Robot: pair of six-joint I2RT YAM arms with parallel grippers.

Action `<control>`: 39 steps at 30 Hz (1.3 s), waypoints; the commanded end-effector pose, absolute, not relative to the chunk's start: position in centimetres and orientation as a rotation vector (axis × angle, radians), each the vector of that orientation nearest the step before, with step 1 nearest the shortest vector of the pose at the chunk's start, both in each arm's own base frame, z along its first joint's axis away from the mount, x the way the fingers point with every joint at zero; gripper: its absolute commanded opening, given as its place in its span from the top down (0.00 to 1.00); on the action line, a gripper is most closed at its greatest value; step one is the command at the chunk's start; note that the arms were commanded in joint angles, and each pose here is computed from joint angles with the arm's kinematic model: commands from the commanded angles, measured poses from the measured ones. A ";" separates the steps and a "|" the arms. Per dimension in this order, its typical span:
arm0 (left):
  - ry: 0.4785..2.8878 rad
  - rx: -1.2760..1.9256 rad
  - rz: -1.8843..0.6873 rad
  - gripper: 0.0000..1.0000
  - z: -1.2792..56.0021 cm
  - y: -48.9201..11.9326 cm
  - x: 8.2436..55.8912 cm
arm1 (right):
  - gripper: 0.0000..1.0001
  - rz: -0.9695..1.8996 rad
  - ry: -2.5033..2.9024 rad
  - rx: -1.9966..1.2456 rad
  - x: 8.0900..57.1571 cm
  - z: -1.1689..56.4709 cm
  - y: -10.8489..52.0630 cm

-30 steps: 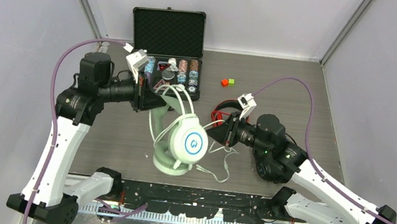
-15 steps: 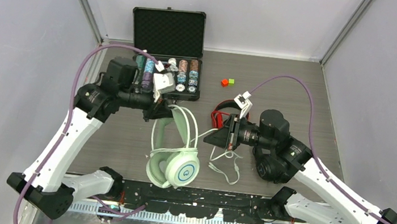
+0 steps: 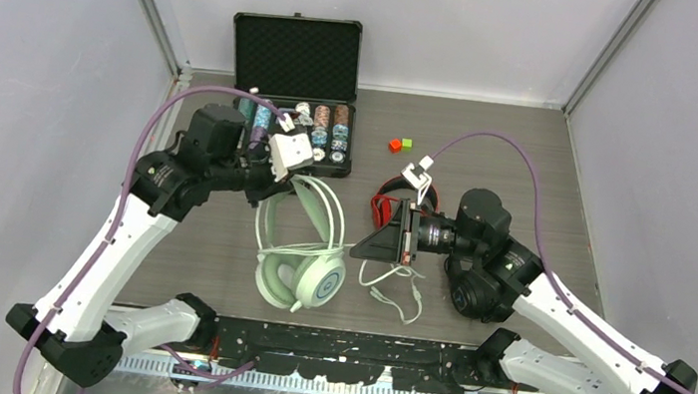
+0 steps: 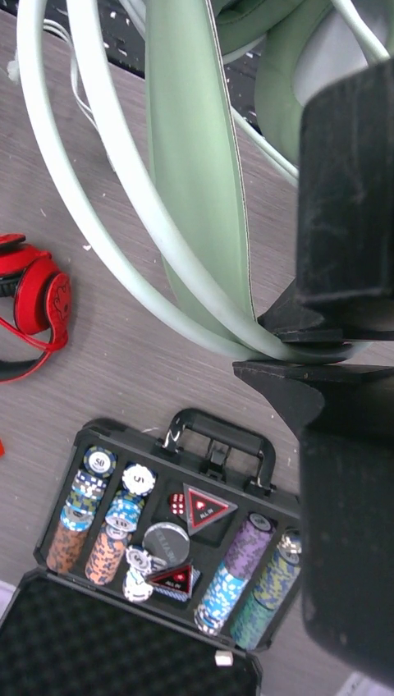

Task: Wrap the headphones
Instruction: Wrap the headphones cable around the headphones.

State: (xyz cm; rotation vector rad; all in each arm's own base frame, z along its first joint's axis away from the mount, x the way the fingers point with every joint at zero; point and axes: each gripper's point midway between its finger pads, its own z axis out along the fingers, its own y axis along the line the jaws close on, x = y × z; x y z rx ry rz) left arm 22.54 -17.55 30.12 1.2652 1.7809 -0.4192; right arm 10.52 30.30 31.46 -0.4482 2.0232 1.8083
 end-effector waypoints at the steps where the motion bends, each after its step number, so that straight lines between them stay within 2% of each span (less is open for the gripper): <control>1: 1.702 1.202 -0.292 1.00 33.1 -16.6 23.6 | 0.84 1.974 1.884 -0.501 9.6 34.8 30.7; 5: 1.718 1.200 -0.257 1.00 33.0 -16.1 23.6 | 0.84 1.991 1.889 -0.483 9.9 34.8 31.1; 9: 1.742 1.168 -0.196 1.00 33.0 -15.5 24.1 | 0.77 2.027 1.894 -0.461 10.3 34.9 31.6; 16: 1.777 1.092 -0.087 1.00 33.4 -13.7 24.6 | 0.77 2.044 1.924 -0.438 10.7 34.5 32.1; 25: 1.815 1.044 0.029 1.00 33.5 -11.7 24.9 | 0.84 2.020 1.935 -0.399 11.6 34.7 32.6; 32: 1.801 1.097 0.075 1.00 33.4 -10.7 24.0 | 0.84 1.833 1.985 -0.382 12.7 33.9 31.9; 39: 1.818 1.082 0.105 1.00 33.7 -10.1 24.0 | 0.86 1.810 1.971 -0.338 13.2 34.6 31.8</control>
